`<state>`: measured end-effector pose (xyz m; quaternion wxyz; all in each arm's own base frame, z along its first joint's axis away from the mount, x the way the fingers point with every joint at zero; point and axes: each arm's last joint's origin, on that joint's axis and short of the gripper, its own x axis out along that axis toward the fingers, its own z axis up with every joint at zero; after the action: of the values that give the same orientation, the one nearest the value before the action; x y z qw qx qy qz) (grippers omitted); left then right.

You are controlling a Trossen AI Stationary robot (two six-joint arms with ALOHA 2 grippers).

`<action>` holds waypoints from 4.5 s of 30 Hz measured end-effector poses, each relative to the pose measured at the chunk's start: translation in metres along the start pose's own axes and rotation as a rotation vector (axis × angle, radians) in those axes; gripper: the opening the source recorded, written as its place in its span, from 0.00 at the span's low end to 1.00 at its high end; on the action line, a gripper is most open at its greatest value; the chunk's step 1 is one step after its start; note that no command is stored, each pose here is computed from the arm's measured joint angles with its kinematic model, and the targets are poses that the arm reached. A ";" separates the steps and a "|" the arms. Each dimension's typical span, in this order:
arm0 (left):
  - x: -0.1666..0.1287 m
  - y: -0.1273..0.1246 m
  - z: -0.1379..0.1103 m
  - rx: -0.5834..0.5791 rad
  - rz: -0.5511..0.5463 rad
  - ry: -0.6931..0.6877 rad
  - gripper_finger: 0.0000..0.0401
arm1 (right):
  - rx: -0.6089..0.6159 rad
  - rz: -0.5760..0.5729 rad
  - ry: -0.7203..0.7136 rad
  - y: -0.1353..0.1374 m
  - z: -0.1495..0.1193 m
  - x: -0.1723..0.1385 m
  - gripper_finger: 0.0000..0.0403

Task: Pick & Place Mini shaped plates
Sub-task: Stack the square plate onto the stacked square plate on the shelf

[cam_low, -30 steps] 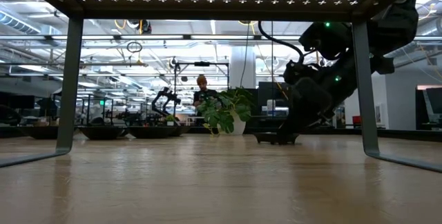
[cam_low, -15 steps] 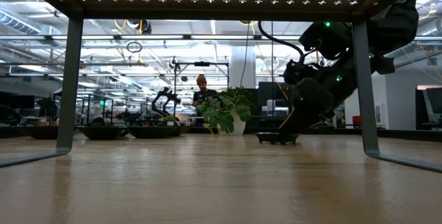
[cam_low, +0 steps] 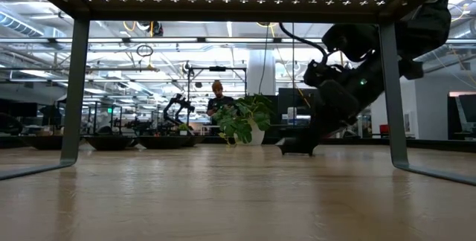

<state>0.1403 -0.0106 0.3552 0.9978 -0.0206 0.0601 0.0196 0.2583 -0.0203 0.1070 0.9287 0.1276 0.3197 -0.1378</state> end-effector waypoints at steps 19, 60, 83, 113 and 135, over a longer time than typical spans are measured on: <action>0.000 0.000 0.000 0.000 0.000 -0.001 0.30 | -0.002 0.103 -0.398 0.010 0.047 -0.027 0.01; 0.000 0.000 0.000 0.000 0.000 -0.001 0.30 | -0.428 0.629 -0.145 0.258 0.101 -0.096 0.01; 0.000 0.000 0.000 0.000 0.000 0.000 0.30 | -0.417 0.521 -0.193 0.252 0.108 -0.093 0.01; 0.000 0.000 0.000 0.000 0.000 -0.001 0.30 | -0.503 0.525 -0.288 0.253 0.142 -0.102 0.29; 0.000 0.000 0.000 0.000 0.000 0.000 0.30 | -0.648 0.487 -0.067 0.272 0.142 -0.064 0.29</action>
<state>0.1403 -0.0107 0.3552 0.9978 -0.0207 0.0600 0.0195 0.3807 0.1973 0.2964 0.9362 -0.1044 0.2766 0.1901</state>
